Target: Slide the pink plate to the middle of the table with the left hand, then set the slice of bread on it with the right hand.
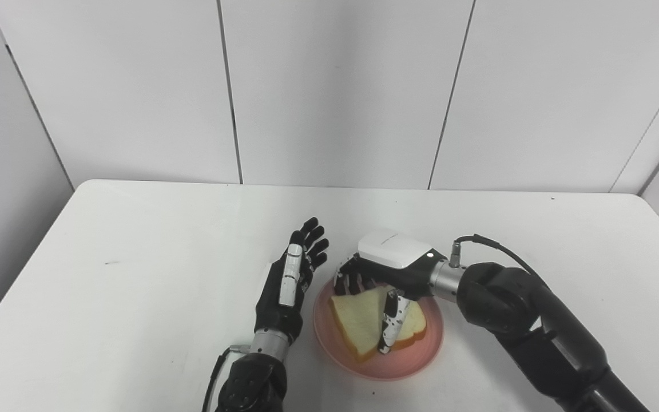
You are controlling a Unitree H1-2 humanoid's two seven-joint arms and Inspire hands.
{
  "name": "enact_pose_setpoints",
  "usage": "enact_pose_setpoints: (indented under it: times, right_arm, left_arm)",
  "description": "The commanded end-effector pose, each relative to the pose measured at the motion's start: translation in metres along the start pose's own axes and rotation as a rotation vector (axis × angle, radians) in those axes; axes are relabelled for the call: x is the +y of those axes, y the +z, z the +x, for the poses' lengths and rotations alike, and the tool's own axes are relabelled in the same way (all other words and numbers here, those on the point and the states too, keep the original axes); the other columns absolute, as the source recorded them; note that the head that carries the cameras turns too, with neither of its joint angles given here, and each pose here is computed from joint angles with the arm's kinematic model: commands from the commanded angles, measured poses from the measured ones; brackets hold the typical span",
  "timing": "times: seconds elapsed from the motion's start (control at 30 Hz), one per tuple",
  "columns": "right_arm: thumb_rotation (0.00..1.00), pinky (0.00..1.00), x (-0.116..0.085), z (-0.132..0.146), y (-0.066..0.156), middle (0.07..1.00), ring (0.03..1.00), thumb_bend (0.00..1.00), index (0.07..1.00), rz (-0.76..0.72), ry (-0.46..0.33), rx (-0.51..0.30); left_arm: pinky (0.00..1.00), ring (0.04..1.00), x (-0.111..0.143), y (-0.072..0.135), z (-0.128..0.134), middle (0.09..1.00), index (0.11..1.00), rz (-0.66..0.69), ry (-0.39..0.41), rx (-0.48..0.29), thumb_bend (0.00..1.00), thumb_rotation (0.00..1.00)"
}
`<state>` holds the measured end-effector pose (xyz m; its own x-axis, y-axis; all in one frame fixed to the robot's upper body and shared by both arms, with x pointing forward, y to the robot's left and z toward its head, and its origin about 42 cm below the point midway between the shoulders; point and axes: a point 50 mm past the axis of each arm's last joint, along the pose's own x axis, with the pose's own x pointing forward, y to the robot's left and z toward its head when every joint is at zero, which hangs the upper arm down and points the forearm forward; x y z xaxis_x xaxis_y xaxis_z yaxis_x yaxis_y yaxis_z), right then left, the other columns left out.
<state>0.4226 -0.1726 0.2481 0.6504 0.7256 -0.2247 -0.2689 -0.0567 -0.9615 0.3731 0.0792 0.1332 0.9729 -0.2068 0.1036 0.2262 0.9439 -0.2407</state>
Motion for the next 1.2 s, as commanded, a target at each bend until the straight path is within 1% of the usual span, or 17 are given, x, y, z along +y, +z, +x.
enact_pose_setpoints:
  times: [0.0, 0.03, 0.07, 0.1, 0.13, 0.17, 0.23, 0.27, 0.33, 0.47, 0.6, 0.7, 0.73, 0.93, 1.07, 1.17]
  right_arm:
    - [0.1, 0.57, -0.014, 0.0, 0.006, 0.657, 0.617, 0.64, 0.615, -0.071, -0.052, -0.035]
    - [0.12, 0.6, -0.014, 0.0, 0.007, 0.692, 0.645, 0.69, 0.678, -0.09, -0.049, -0.034]
    - [0.16, 0.62, -0.014, 0.0, 0.007, 0.722, 0.671, 0.74, 0.718, -0.111, -0.047, -0.032]
    - [0.19, 0.63, -0.014, 0.0, 0.007, 0.734, 0.682, 0.75, 0.734, -0.13, -0.045, -0.03]
    - [0.24, 0.64, -0.014, 0.0, 0.007, 0.751, 0.701, 0.78, 0.746, -0.145, -0.046, -0.03]
    - [0.27, 0.65, -0.014, -0.001, 0.007, 0.757, 0.714, 0.81, 0.749, -0.155, -0.051, -0.032]
    - [0.28, 0.7, -0.014, -0.001, 0.006, 0.772, 0.751, 0.87, 0.751, -0.16, -0.058, -0.029]
    - [0.28, 0.7, -0.014, -0.001, 0.006, 0.774, 0.754, 0.88, 0.751, -0.162, -0.062, -0.026]
    - [0.29, 0.75, -0.016, -0.004, 0.006, 0.785, 0.78, 0.93, 0.758, -0.164, -0.065, -0.018]
    - [0.33, 0.79, -0.022, -0.01, 0.007, 0.8, 0.805, 0.99, 0.779, -0.14, -0.076, -0.012]
    - [0.31, 0.8, -0.028, -0.018, 0.006, 0.828, 0.827, 1.0, 0.812, -0.094, -0.104, -0.002]
    - [0.32, 0.81, -0.032, -0.024, 0.006, 0.836, 0.836, 0.99, 0.828, -0.078, -0.103, 0.016]
    - [0.32, 0.83, -0.033, -0.026, 0.006, 0.85, 0.854, 0.98, 0.838, -0.069, -0.101, 0.024]
    - [0.31, 0.86, -0.042, -0.041, 0.003, 0.864, 0.872, 0.98, 0.852, -0.033, -0.117, 0.057]
    - [0.3, 0.87, -0.047, -0.05, -0.002, 0.865, 0.879, 0.97, 0.857, -0.005, -0.141, 0.056]
    - [0.3, 0.89, -0.047, -0.057, -0.006, 0.869, 0.892, 0.97, 0.857, 0.056, -0.175, 0.062]
  left_arm:
    - [0.85, 0.878, -0.011, 0.024, 0.011, 0.91, 0.86, 0.003, -0.019, -0.103, 0.72, 0.97]
    - [0.85, 0.878, -0.012, 0.025, 0.011, 0.91, 0.86, 0.0, -0.019, -0.103, 0.72, 0.97]
    - [0.86, 0.879, -0.012, 0.025, 0.011, 0.91, 0.861, -0.001, -0.02, -0.103, 0.72, 0.97]
    - [0.86, 0.881, -0.012, 0.025, 0.01, 0.912, 0.862, -0.009, -0.022, -0.103, 0.72, 0.97]
    - [0.87, 0.886, -0.012, 0.026, 0.01, 0.914, 0.863, -0.017, -0.024, -0.104, 0.71, 0.96]
    - [0.88, 0.89, -0.011, 0.026, 0.01, 0.916, 0.864, -0.021, -0.026, -0.105, 0.71, 0.96]
    - [0.89, 0.896, -0.011, 0.026, 0.011, 0.92, 0.867, -0.022, -0.027, -0.104, 0.71, 0.96]
    - [0.89, 0.896, -0.01, 0.026, 0.011, 0.92, 0.867, -0.022, -0.028, -0.103, 0.7, 0.97]
    - [0.89, 0.9, -0.009, 0.026, 0.011, 0.922, 0.868, -0.024, -0.028, -0.103, 0.7, 0.97]
    - [0.89, 0.902, -0.008, 0.026, 0.01, 0.922, 0.864, -0.042, -0.032, -0.103, 0.7, 0.96]
    - [0.89, 0.905, -0.005, 0.026, 0.011, 0.92, 0.864, -0.065, -0.036, -0.1, 0.69, 0.94]
    - [0.9, 0.909, -0.003, 0.025, 0.01, 0.92, 0.865, -0.07, -0.036, -0.102, 0.69, 0.94]
    - [0.9, 0.912, -0.002, 0.025, 0.01, 0.923, 0.866, -0.071, -0.036, -0.102, 0.69, 0.93]
    - [0.91, 0.918, 0.001, 0.025, 0.01, 0.928, 0.871, -0.074, -0.031, -0.095, 0.7, 0.93]
    - [0.91, 0.917, 0.004, 0.024, 0.01, 0.925, 0.87, -0.067, -0.02, -0.097, 0.7, 0.92]
    - [0.92, 0.919, 0.006, 0.025, 0.01, 0.923, 0.871, -0.065, -0.017, -0.099, 0.7, 0.93]
